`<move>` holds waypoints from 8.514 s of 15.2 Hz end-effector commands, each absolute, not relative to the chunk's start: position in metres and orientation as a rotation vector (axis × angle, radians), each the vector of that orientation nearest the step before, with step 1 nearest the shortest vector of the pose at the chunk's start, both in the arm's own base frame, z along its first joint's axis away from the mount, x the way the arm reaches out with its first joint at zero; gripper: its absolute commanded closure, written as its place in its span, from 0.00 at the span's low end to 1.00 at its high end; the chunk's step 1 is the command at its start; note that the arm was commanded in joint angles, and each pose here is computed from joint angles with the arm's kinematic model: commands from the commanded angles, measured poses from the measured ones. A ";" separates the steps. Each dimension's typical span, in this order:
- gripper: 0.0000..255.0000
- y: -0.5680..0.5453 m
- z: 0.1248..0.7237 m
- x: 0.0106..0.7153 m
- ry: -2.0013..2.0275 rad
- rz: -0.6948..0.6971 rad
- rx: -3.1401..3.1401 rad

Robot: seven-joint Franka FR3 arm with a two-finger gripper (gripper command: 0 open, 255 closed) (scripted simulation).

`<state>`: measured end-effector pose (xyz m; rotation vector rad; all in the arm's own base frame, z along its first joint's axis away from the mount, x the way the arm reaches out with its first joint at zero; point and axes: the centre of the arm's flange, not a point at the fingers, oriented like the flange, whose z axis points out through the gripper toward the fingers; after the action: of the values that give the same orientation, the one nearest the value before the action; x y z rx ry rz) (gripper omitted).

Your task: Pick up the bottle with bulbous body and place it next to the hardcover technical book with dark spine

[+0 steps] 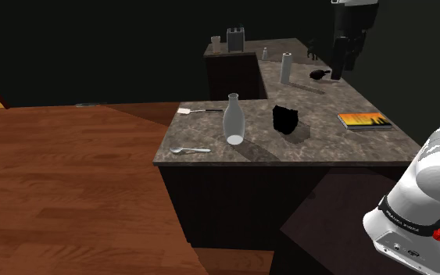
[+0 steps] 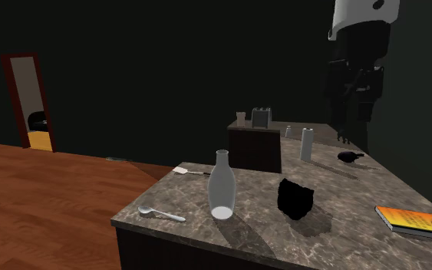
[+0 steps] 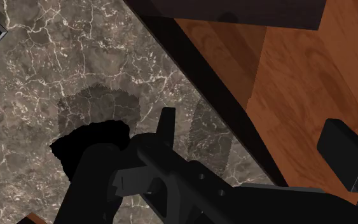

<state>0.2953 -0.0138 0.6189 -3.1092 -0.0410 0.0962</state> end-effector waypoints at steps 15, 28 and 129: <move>0.00 0.014 0.552 0.470 0.022 0.139 -3.122; 0.00 0.033 0.486 0.631 0.082 0.179 -3.132; 1.00 -0.343 0.743 0.130 0.104 0.193 -3.135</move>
<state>0.1388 -0.3359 0.7396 -3.1349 0.1059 0.1925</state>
